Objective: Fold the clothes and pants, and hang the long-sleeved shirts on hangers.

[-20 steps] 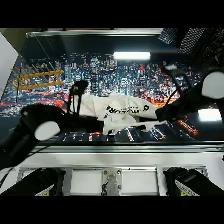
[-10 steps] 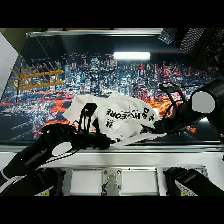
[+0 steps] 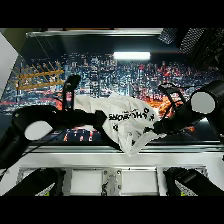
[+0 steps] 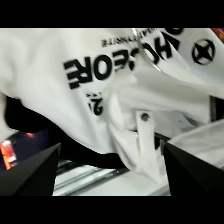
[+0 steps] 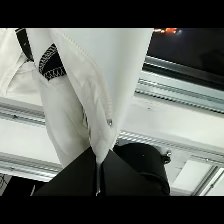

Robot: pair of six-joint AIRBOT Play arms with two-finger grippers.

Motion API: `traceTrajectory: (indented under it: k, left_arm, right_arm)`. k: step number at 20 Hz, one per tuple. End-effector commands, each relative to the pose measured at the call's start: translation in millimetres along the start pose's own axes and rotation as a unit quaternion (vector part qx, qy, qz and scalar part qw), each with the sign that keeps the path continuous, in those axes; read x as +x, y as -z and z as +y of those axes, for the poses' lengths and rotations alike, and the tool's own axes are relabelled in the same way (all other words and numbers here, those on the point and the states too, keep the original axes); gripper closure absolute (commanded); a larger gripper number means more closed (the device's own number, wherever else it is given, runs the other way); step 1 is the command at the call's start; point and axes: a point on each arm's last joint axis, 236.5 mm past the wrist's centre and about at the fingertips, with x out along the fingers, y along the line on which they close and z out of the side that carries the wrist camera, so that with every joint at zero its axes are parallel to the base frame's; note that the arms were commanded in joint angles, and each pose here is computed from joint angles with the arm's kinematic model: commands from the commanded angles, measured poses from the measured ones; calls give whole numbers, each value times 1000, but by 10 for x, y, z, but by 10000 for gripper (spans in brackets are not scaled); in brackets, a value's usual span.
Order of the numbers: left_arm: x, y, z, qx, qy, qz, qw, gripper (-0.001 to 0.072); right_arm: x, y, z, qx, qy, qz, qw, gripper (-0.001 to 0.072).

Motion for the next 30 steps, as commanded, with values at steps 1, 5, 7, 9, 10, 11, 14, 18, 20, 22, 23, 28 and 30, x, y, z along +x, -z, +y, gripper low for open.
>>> traceTrajectory:
  k: [1,5,7,9,10,11,14,18,20,22,23,28,30]
  left_arm:
    - [-227,-372,628,-8,-59,-36,998,13]
    - [-510,-793,1754,-61,-169,-72,981,12]
    - [-688,-975,2291,-74,-226,-71,969,11]
    - [-810,-1140,2729,-76,-265,-69,959,11]
    - [-843,-1199,2952,-81,-283,-64,953,10]
    - [-872,-1234,3188,-89,-302,-57,947,10]
    - [-903,-1277,3864,-117,-352,-40,928,10]
    - [-862,-1354,4725,-145,-391,-56,907,11]
    - [-840,-1319,5144,-150,-415,-48,896,11]
    - [-637,-1225,5669,-170,-425,-26,889,11]
    - [-511,-1168,5898,-181,-425,-16,887,12]
    - [-178,-1065,6375,-192,-431,14,882,12]
    - [-96,-1097,6458,-188,-432,8,882,12]
  right_arm:
    - [-1,6,1,0,0,1,1000,697]
    - [-1,8,2,-1,0,1,1000,697]
    - [0,6,2,-1,0,1,1000,698]
    - [0,7,2,-1,0,1,1000,697]
    - [-1,8,2,-1,0,1,1000,698]
    - [-1,8,2,-1,0,1,1000,697]
    - [0,6,2,-1,0,1,1000,697]
    - [-1,8,2,-1,0,1,1000,697]
    - [1,6,2,-1,0,1,1000,697]
    - [11,1,2,0,0,3,1000,697]
    - [11,2,2,0,0,4,1000,697]
    - [11,2,2,0,0,4,1000,697]
    - [11,1,2,0,0,3,1000,697]
